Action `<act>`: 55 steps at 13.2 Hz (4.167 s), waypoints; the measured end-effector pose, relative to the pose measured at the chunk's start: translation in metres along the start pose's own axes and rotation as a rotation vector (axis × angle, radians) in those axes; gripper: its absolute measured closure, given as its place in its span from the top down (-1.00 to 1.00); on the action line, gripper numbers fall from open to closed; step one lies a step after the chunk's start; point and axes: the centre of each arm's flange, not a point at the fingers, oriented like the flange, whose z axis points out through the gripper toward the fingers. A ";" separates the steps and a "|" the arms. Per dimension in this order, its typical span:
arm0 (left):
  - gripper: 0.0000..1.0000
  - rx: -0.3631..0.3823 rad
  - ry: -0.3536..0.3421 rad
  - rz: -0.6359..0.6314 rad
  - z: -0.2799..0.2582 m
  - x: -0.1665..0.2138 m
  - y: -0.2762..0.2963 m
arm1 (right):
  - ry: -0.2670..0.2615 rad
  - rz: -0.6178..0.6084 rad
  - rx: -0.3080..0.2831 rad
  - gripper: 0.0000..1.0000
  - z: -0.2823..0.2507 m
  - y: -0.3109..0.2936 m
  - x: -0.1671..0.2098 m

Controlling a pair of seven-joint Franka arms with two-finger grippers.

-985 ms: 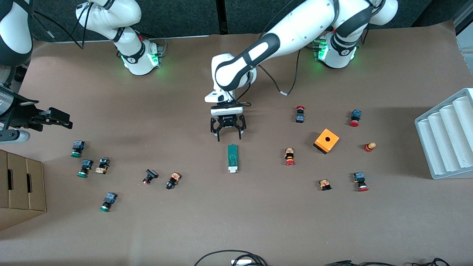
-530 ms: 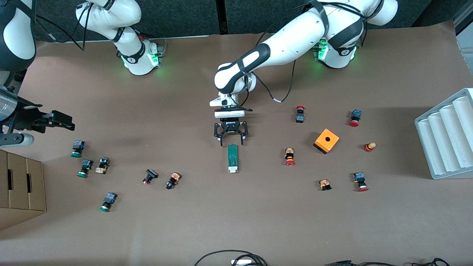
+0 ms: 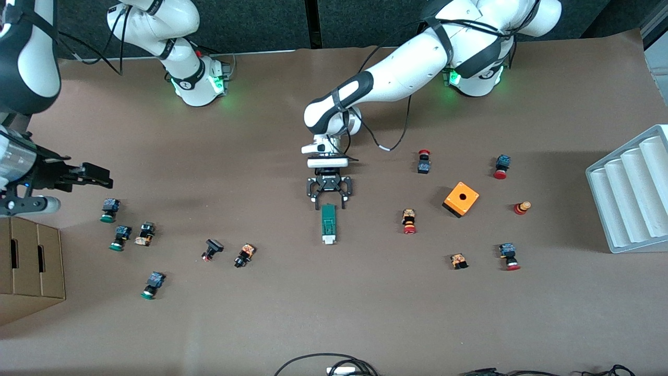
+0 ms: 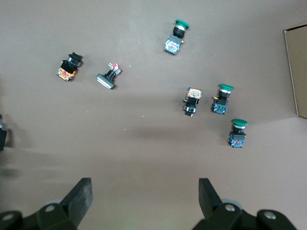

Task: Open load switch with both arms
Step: 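Reach the right gripper over the switch's white lever, then press the right gripper down onto the white lever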

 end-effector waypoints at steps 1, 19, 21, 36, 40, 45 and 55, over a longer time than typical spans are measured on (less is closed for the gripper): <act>0.81 0.001 0.000 -0.001 0.001 -0.001 0.000 | -0.004 -0.006 -0.002 1.00 0.006 -0.004 0.005; 0.24 -0.011 0.042 0.008 0.003 -0.005 0.007 | -0.041 0.590 0.104 1.00 0.129 -0.200 0.099; 0.23 -0.011 0.043 0.008 0.003 -0.006 0.007 | -0.055 0.726 0.141 1.00 0.163 -0.233 0.112; 0.22 -0.011 0.045 0.009 0.003 -0.006 0.007 | -0.187 1.493 0.402 1.00 0.306 -0.417 0.116; 0.22 -0.011 0.045 0.009 0.003 -0.006 0.007 | -0.223 1.563 0.405 0.94 0.324 -0.418 0.117; 0.22 -0.011 0.045 0.009 0.003 -0.006 0.007 | -0.251 1.575 0.338 0.76 0.332 -0.426 0.108; 0.22 -0.011 0.046 0.009 0.003 -0.006 0.007 | -0.263 1.577 0.294 0.72 0.336 -0.441 0.096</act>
